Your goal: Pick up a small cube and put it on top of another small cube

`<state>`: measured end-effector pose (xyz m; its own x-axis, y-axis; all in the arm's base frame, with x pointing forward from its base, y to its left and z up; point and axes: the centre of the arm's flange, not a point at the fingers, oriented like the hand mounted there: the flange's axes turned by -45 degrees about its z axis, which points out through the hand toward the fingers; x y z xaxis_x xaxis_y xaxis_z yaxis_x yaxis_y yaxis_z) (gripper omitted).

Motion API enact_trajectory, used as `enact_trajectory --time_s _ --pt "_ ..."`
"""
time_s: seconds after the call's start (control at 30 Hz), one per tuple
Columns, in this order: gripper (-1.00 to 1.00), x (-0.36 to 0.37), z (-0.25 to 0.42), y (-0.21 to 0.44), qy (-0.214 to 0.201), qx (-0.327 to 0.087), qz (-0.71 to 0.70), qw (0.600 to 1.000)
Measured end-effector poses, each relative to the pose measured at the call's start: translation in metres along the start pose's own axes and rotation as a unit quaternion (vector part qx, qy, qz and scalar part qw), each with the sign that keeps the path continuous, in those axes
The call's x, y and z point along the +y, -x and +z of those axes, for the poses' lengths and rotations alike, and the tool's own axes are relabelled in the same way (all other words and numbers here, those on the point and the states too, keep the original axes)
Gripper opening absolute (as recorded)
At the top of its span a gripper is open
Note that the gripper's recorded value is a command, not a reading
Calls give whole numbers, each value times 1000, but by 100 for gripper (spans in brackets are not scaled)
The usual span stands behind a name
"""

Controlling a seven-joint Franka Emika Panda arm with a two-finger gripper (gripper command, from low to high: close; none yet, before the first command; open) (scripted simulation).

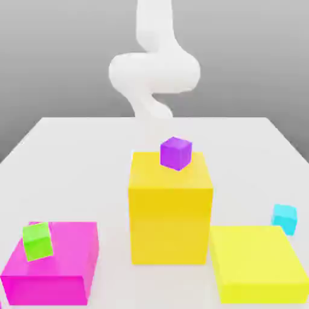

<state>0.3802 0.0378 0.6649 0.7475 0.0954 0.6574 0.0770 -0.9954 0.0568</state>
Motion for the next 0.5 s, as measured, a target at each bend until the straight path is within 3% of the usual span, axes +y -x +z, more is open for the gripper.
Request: enact_trajectory --time_s 0.27,0.5 --pt "0 -133 158 64 -43 -116 -189 974" --pt "0 -239 245 183 -109 -199 -348 910"
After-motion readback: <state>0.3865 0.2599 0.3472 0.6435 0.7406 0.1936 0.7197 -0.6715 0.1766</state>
